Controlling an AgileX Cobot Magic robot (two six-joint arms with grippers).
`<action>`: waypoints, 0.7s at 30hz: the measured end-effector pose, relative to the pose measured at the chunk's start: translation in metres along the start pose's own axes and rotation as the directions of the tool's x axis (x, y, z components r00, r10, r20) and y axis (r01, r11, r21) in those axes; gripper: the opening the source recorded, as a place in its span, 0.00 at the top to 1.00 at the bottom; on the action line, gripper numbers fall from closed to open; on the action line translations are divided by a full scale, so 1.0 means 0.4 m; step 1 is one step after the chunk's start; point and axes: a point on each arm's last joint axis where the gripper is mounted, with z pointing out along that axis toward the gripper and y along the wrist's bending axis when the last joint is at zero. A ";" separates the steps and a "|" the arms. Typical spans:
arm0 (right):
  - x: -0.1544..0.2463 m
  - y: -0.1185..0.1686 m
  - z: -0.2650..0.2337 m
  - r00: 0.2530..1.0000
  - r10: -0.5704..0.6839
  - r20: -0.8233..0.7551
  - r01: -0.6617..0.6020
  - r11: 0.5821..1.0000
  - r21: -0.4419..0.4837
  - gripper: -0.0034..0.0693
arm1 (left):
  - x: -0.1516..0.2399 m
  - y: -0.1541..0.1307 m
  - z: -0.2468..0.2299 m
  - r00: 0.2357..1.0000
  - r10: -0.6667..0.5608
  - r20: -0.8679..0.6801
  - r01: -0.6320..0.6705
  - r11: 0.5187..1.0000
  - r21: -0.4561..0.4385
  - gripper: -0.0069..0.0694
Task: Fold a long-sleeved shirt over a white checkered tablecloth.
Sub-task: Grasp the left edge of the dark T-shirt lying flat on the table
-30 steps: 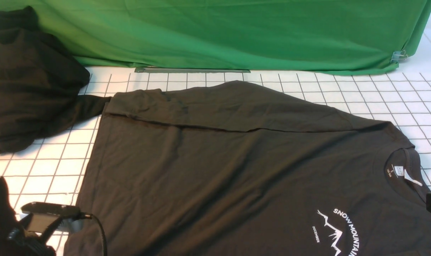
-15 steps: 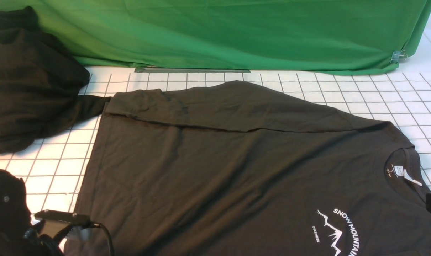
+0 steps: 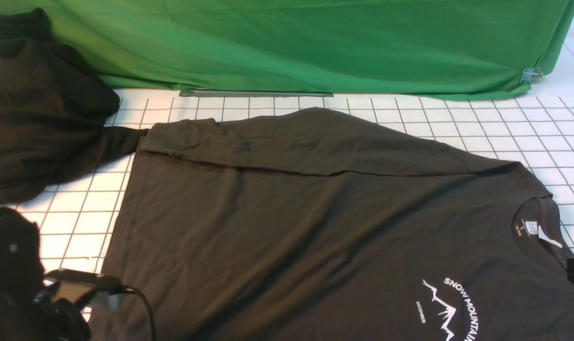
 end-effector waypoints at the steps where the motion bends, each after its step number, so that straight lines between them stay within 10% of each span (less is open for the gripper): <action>1: 0.000 0.000 0.000 1.000 0.000 0.000 0.000 1.000 0.000 0.89 | 0.000 -0.009 0.002 1.000 0.022 -0.002 -0.022 1.000 -0.004 0.45; 10: 0.001 0.000 0.000 1.000 0.000 -0.004 0.000 1.000 0.000 0.89 | -0.011 -0.044 0.013 0.996 0.060 0.071 -0.050 0.990 -0.131 0.45; 21: 0.001 0.000 0.000 1.000 0.000 -0.004 0.000 1.000 0.000 0.89 | -0.015 -0.064 0.015 0.994 0.065 0.092 -0.061 0.997 -0.045 0.45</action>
